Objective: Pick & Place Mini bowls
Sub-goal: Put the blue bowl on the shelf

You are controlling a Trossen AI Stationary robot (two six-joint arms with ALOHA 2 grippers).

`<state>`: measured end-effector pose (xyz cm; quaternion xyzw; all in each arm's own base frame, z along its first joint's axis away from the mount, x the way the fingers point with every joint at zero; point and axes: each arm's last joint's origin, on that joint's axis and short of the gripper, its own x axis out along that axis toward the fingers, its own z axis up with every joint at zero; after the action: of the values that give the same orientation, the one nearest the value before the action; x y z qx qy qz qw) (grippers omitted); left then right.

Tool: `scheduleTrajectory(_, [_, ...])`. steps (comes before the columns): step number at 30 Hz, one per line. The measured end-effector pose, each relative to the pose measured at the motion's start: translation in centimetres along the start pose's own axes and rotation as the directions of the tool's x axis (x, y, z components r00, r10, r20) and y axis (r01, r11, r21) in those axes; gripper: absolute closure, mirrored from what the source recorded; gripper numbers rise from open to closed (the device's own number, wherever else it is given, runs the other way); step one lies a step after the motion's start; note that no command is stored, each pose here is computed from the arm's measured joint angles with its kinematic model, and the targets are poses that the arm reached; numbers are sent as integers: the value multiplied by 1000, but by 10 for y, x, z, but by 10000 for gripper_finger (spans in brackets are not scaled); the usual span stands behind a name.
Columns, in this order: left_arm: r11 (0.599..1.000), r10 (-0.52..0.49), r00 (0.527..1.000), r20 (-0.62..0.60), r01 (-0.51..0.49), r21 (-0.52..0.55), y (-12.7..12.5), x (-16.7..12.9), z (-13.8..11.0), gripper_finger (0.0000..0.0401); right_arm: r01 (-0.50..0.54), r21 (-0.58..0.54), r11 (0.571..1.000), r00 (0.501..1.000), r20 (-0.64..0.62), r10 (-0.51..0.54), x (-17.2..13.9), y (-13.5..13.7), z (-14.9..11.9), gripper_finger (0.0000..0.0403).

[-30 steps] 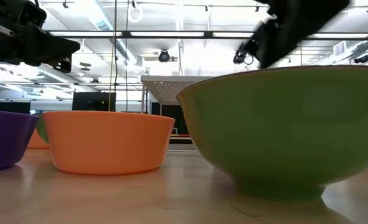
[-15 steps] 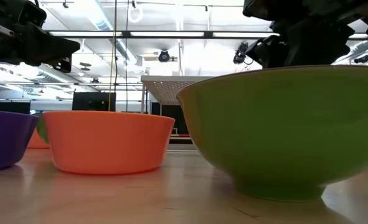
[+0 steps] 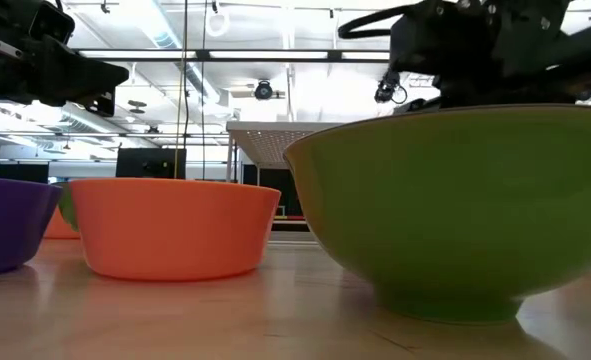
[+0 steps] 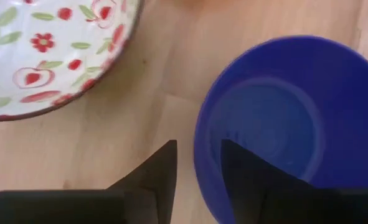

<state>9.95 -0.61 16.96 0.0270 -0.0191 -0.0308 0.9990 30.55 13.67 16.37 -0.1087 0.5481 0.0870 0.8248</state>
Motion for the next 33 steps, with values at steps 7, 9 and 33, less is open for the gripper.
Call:
scheduleTrajectory(7, [1000,0,1000,0,0,0,0,0,0,396,5,4,1000,1000,-6,-5,4,-2,0,324])
scheduleTrajectory(9, [1000,0,1000,0,0,0,0,0,0,396,4,4,1000,1000,-4,-4,4,-2,0,348])
scheduleTrajectory(33, [1000,0,1000,0,0,0,0,0,0,396,335,21,942,851,422,-312,-179,-112,120,400])
